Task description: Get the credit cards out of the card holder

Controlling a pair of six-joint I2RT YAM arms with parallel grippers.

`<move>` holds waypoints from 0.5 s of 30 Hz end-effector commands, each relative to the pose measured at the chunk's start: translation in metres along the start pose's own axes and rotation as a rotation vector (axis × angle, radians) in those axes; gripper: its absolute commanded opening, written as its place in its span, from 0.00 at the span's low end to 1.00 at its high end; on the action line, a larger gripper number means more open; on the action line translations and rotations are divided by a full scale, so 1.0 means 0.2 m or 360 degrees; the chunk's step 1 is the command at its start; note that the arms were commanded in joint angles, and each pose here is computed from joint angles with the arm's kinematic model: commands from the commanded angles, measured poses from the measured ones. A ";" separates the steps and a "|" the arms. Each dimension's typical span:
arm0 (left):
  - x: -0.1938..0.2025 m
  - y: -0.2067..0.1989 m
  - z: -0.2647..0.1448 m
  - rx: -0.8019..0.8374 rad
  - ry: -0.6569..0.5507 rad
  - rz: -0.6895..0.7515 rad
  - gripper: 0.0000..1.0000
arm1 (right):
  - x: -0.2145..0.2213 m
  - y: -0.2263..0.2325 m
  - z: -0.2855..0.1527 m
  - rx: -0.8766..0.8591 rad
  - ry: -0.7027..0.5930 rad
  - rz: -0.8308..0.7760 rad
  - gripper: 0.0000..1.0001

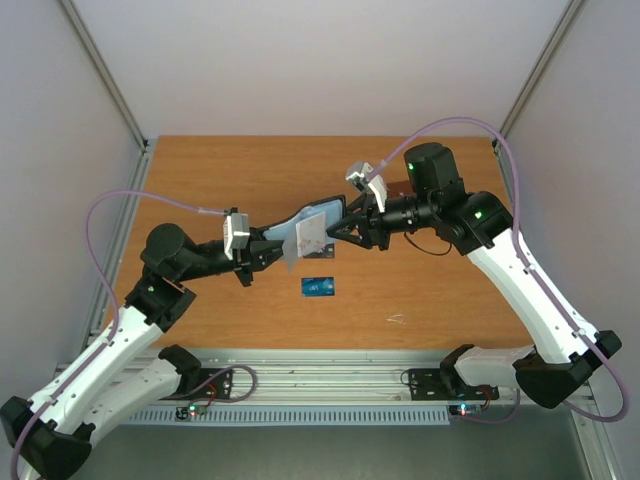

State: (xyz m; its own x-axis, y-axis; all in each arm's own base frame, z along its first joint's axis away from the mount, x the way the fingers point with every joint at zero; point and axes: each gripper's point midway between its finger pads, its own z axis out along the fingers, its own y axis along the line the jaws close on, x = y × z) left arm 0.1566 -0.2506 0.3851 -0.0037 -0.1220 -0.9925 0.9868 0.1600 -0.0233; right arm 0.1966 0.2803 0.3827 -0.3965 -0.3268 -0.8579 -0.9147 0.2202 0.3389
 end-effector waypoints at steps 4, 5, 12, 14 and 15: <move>-0.02 0.09 -0.03 -0.0190 -0.0077 -0.0092 0.00 | -0.04 0.14 -0.05 -0.0174 -0.0042 -0.0069 0.03; -0.01 0.10 -0.03 -0.0199 -0.0073 -0.0105 0.00 | -0.03 0.16 -0.06 -0.0186 -0.0045 -0.0071 0.01; 0.03 0.19 -0.06 -0.0379 -0.0074 -0.0196 0.40 | -0.05 0.19 -0.12 -0.0117 -0.0080 -0.0080 0.01; 0.05 0.24 -0.09 -0.0491 -0.0051 -0.0193 0.57 | -0.05 0.11 -0.14 0.0043 -0.0078 -0.0046 0.01; 0.07 0.30 -0.12 -0.0611 -0.0041 -0.0190 0.61 | -0.05 0.06 -0.14 0.0148 -0.0072 -0.0016 0.01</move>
State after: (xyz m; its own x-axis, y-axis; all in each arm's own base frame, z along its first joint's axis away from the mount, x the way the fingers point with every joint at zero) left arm 0.1867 -0.2386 0.3751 -0.1097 -0.1720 -0.9790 0.9303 0.3292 -0.1621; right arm 0.1773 0.2732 0.3916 -0.3921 -0.3257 -0.8603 -0.9191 0.1775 0.3517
